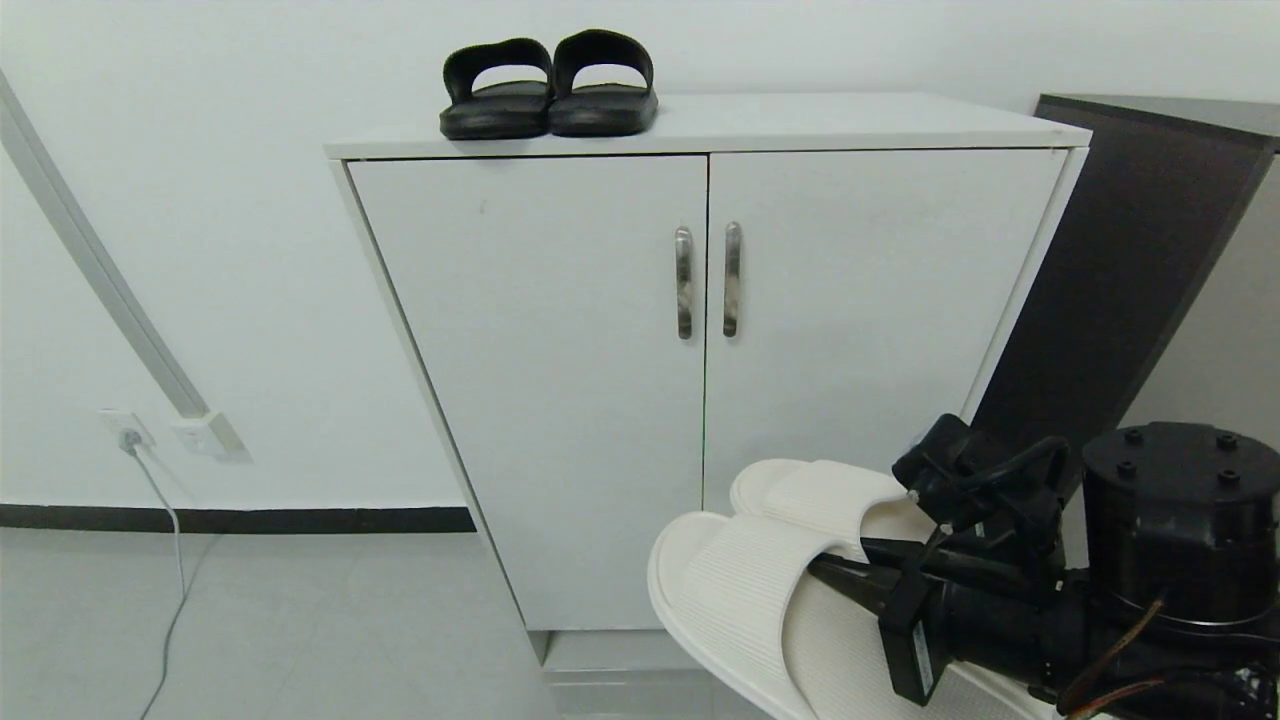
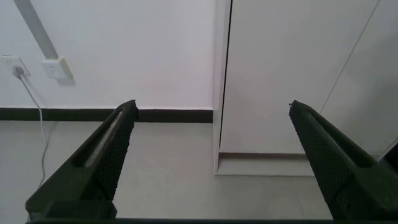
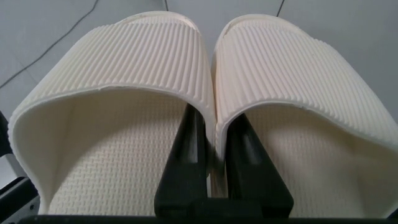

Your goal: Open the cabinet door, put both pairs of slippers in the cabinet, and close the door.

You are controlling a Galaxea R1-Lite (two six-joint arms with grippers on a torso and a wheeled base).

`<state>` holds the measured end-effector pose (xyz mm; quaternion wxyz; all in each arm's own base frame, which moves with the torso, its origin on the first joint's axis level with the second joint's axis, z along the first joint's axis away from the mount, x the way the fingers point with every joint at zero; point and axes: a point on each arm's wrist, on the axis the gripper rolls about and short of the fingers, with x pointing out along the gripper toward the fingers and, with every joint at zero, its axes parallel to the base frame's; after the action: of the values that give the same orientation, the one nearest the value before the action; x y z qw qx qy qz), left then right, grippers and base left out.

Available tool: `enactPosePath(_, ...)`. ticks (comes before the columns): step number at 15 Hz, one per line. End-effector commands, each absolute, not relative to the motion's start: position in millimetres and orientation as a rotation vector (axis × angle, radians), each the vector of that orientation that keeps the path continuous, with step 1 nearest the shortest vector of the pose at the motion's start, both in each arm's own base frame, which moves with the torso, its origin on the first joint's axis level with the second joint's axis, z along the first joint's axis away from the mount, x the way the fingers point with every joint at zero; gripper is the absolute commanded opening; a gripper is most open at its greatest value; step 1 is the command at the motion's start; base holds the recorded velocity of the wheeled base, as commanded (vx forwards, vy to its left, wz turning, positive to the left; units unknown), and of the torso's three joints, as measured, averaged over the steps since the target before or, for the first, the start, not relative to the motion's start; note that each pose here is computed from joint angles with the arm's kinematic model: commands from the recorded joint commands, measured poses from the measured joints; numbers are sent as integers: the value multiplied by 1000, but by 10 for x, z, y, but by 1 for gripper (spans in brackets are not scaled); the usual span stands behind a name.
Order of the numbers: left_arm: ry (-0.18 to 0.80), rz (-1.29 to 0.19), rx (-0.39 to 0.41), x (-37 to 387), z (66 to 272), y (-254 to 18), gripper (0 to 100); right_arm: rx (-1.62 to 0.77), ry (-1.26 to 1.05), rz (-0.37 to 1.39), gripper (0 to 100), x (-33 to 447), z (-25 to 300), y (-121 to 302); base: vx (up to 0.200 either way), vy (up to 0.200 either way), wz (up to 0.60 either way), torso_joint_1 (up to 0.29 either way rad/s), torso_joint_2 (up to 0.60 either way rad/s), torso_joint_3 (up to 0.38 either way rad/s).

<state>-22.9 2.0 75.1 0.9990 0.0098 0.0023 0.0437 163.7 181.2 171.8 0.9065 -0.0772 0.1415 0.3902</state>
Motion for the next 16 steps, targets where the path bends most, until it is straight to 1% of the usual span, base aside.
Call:
enactPosePath(1, 6, 77, 26, -228, 752, 18, 100, -161, 296, 806, 0, 1637, 1705, 1813, 0, 0, 0, 2, 281, 271)
enactPosePath(3, 5, 41, 32, -227, 752, 10, 100, -163, 297, 806, 0, 1636, 1701, 1812, 0, 0, 0, 0, 127, 120)
enactPosePath(5, 4, 26, 52, -228, 756, 7, 100, -164, 298, 806, 0, 1635, 1697, 1810, 0, 0, 0, 1, 21, 25)
enactPosePath(7, -5, 26, 55, -233, 772, 7, 100, -164, 295, 805, 0, 1631, 1705, 1806, 0, 0, 0, 0, 0, 0)
enactPosePath(8, -69, 23, 45, -289, 1058, 6, 100, -167, 294, 807, 0, 1631, 1705, 1806, 0, 0, 0, 0, 0, 0)
enactPosePath(9, -86, 14, 2, -306, 1354, 9, 100, -169, 293, 807, 0, 1634, 1705, 1810, 0, 0, 0, 0, 0, 0)
enactPosePath(10, -57, -3, -2, -261, 1469, 6, 100, -171, 294, 809, 0, 1633, 1701, 1814, 0, 0, 0, 0, 0, 0)
enactPosePath(11, -2, -49, 0, -166, 1525, -6, 100, -179, 292, 812, 0, 1629, 1697, 1815, 0, 0, 0, 0, 0, 0)
enactPosePath(14, 152, -252, -10, 155, 1603, -55, 100, -182, 287, 812, 0, 1621, 1692, 1806, 0, 0, 0, 0, 0, 0)
enactPosePath(15, 170, -338, -7, 264, 1665, -75, 100, -180, 283, 813, 0, 1628, 1682, 1814, 0, 0, 0, 0, 0, 0)
enactPosePath(16, 190, -392, 3, 388, 1728, -88, 100, -179, 282, 811, 0, 1641, 1673, 1823, 0, 0, 0, 0, 0, 0)
